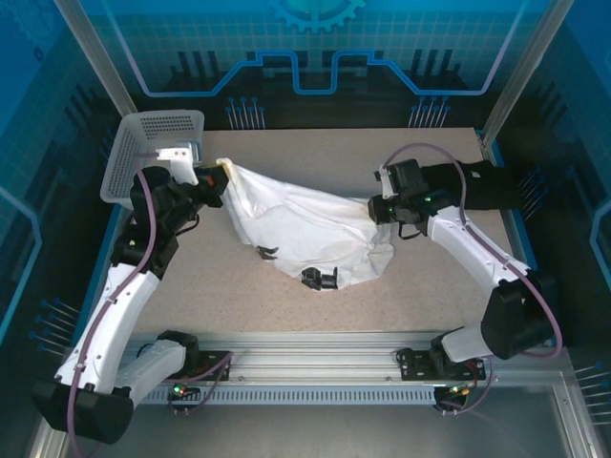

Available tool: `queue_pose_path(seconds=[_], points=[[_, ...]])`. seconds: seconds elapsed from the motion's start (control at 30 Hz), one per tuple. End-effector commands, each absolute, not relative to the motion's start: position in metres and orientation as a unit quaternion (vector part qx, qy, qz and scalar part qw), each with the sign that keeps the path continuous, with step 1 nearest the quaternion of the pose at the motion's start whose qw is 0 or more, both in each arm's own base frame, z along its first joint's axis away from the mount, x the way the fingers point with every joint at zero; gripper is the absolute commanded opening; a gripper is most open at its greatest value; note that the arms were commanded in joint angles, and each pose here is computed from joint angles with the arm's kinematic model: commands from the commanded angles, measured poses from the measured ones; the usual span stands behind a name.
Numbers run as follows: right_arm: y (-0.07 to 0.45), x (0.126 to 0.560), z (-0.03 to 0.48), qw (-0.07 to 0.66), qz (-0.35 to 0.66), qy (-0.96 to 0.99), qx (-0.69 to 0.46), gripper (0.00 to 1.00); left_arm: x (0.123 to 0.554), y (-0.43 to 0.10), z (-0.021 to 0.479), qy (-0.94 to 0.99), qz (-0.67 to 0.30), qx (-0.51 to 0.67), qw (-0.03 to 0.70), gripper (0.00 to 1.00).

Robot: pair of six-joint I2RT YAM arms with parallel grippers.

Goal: Fold the inside-out t-shirt

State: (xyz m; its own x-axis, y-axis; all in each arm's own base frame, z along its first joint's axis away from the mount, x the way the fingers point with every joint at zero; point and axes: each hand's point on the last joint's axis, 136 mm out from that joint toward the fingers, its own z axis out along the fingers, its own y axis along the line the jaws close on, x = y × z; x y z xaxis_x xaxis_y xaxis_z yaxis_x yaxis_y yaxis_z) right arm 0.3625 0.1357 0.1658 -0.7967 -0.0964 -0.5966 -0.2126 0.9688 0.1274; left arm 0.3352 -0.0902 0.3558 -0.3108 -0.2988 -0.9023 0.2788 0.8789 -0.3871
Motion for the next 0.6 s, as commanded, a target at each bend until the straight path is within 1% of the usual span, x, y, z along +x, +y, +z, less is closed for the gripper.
queue_pose_path(seconds=[0.0,0.2,0.3,0.43,0.57], points=[[0.137,0.366,0.173,0.308,0.086,0.943,-0.092,0.30,0.326,-0.093,0.349,0.776,-0.268,-0.010,0.571,0.00],[0.114,0.347,0.155,0.284,0.069,0.954,-0.065,0.47,0.322,-0.092,0.340,0.782,-0.274,-0.012,0.560,0.00],[0.099,0.336,0.140,0.268,0.071,0.960,-0.040,0.51,0.321,-0.092,0.339,0.781,-0.278,-0.012,0.559,0.00],[0.098,0.325,0.125,0.250,0.112,0.962,-0.018,0.55,0.323,-0.093,0.336,0.782,-0.281,-0.011,0.557,0.00],[0.110,0.320,0.113,0.237,0.184,0.954,-0.005,0.59,0.324,-0.093,0.334,0.782,-0.282,-0.011,0.555,0.00]])
